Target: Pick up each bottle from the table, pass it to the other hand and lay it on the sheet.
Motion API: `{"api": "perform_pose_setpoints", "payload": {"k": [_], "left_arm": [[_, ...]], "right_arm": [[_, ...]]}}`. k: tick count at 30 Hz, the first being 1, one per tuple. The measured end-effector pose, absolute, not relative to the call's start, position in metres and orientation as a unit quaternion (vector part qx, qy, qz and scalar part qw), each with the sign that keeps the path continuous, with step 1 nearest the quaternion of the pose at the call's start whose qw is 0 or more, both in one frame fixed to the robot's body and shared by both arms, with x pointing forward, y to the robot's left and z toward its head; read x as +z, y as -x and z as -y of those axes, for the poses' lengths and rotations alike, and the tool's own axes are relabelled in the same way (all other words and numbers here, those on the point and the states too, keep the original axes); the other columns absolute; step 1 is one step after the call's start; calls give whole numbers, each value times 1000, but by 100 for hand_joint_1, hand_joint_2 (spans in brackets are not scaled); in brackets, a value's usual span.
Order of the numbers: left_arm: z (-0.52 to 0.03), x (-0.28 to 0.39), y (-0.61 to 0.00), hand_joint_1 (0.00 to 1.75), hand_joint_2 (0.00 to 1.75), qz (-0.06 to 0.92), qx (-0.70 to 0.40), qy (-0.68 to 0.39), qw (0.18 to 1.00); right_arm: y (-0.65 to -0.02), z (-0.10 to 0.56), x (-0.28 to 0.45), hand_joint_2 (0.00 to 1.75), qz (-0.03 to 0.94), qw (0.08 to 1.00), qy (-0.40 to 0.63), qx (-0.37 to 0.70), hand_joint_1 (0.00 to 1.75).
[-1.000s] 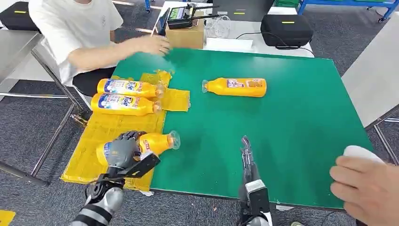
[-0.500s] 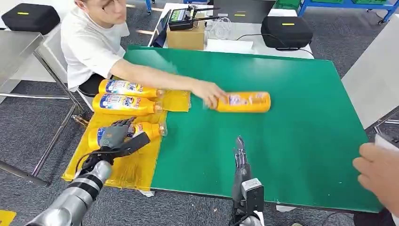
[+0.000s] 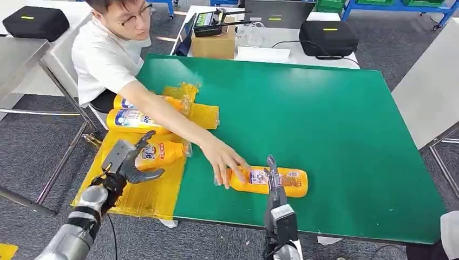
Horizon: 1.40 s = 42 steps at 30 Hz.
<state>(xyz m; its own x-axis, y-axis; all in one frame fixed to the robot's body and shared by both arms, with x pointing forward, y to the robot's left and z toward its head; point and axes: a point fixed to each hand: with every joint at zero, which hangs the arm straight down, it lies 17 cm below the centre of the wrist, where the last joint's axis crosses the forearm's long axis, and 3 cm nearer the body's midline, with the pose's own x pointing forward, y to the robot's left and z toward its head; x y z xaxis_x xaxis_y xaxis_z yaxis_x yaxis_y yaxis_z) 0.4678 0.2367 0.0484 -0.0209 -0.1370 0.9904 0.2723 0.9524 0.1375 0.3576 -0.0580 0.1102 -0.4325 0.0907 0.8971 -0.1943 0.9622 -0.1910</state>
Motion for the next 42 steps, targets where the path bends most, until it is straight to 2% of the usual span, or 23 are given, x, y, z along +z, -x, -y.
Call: {"api": "perform_pose_setpoints", "payload": {"k": [1,4,9,12,18,28,42], "left_arm": [[-237,59,-466,0,175,715,-114,54,687],[-230,119,-461,0,175,773,-11,90,628],[-230,189,-440,0,175,827,46,117,548],[-233,216,-425,0,175,844,71,128,515],[-236,239,-392,0,175,861,99,129,482],[-243,230,-392,0,175,852,89,72,510],[-221,212,-410,0,175,823,73,66,560]], "right_arm": [[-357,60,110,175,841,517,5,156,0],[-352,61,110,175,847,449,129,252,0],[-343,56,95,175,820,365,225,380,0],[-348,66,84,175,792,356,270,417,0],[-370,112,61,175,723,396,353,442,0],[-393,151,43,175,664,429,388,474,0],[-447,186,-6,175,576,520,346,528,0]]}}
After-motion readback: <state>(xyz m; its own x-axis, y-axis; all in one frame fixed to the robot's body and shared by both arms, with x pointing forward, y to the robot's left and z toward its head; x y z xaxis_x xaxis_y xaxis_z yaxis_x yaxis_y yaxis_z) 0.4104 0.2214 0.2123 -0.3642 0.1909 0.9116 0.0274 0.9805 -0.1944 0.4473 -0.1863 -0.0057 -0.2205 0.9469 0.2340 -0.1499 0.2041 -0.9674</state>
